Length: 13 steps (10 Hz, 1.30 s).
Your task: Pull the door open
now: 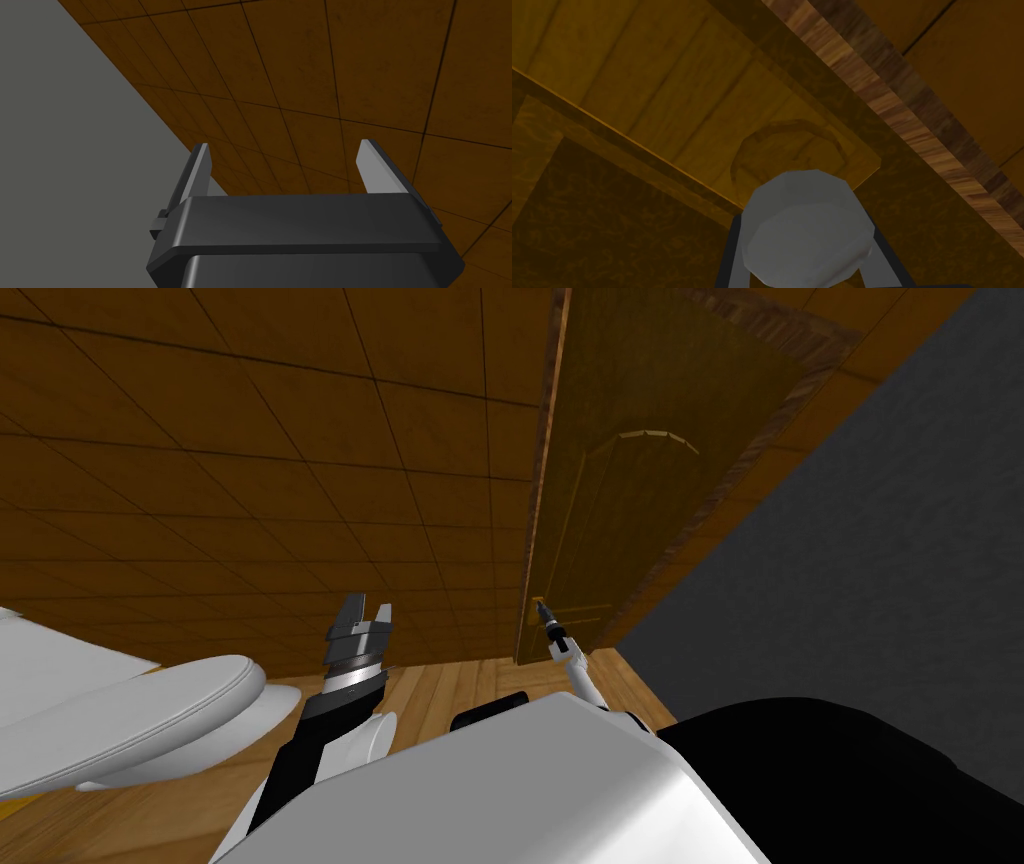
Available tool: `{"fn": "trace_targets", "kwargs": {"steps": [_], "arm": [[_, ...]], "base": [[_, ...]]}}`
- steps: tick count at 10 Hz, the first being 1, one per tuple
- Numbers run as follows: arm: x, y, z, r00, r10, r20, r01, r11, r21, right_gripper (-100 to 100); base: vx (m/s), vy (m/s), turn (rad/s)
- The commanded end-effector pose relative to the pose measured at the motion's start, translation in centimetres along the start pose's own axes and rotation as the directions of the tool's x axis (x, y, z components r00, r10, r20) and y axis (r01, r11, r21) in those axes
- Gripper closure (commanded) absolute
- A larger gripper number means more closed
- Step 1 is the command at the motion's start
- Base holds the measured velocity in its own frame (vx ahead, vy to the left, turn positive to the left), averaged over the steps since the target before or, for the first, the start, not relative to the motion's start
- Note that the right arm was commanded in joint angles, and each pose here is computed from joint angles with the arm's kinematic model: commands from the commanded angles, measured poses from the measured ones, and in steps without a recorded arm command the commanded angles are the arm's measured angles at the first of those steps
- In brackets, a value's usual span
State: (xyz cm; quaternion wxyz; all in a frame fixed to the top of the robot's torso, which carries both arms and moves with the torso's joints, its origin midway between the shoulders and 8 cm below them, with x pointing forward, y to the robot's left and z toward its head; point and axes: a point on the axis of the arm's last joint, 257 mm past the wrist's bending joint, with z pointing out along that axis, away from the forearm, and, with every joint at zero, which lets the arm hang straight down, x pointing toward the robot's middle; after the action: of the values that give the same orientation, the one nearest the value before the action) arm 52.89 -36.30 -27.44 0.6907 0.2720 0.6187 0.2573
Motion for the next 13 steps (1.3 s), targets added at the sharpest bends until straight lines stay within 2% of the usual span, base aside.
{"fn": "trace_targets", "kwargs": {"steps": [1, 3, 4, 5, 6, 7, 8, 9, 10, 11, 12, 13], "arm": [[0.6, 0.8, 0.17, 0.999, 0.050, -0.003, -0.050, 0.999, -0.016, 100], [0.4, 1.0, 0.54, 0.985, 0.175, 0.009, -0.175, 0.984, -0.017, 100], [0.4, 1.0, 0.54, 0.981, 0.194, 0.011, -0.194, 0.981, -0.017, 100], [0.3, 1.0, 0.72, 0.966, 0.259, 0.018, -0.258, 0.966, -0.018, 100], [0.3, 1.0, 0.72, 0.964, 0.265, 0.018, -0.265, 0.964, -0.018, 100], [0.2, 1.0, 0.90, 0.945, 0.326, 0.025, -0.326, 0.945, -0.019, 100], [0.2, 1.0, 0.90, 0.941, 0.337, 0.025, -0.337, 0.941, -0.020, 100], [0.1, 1.0, 1.08, 0.915, 0.401, 0.031, -0.401, 0.916, -0.022, 100], [0.1, 1.0, 1.08, 0.913, 0.407, 0.031, -0.407, 0.913, -0.022, 100], [0.0, 1.0, 1.26, 0.881, 0.472, 0.038, -0.471, 0.882, -0.024, 100], [0.0, 1.0, 1.26, 0.879, 0.475, 0.038, -0.474, 0.880, -0.024, 100], [-0.1, 1.0, 1.43, 0.841, 0.540, 0.044, -0.539, 0.842, -0.028, 100]], "base": [[-0.039, -0.027, 0.063], [-0.057, -0.039, 0.095], [-0.053, -0.037, 0.053], [-0.053, -0.028, 0.092], [-0.041, -0.025, 0.011], [-0.047, -0.028, 0.050], [-0.041, -0.025, 0.065], [-0.041, -0.032, 0.082], [-0.034, -0.024, 0.035], [-0.037, -0.024, 0.071], [-0.034, -0.023, 0.041], [-0.050, -0.022, 0.045]]}}
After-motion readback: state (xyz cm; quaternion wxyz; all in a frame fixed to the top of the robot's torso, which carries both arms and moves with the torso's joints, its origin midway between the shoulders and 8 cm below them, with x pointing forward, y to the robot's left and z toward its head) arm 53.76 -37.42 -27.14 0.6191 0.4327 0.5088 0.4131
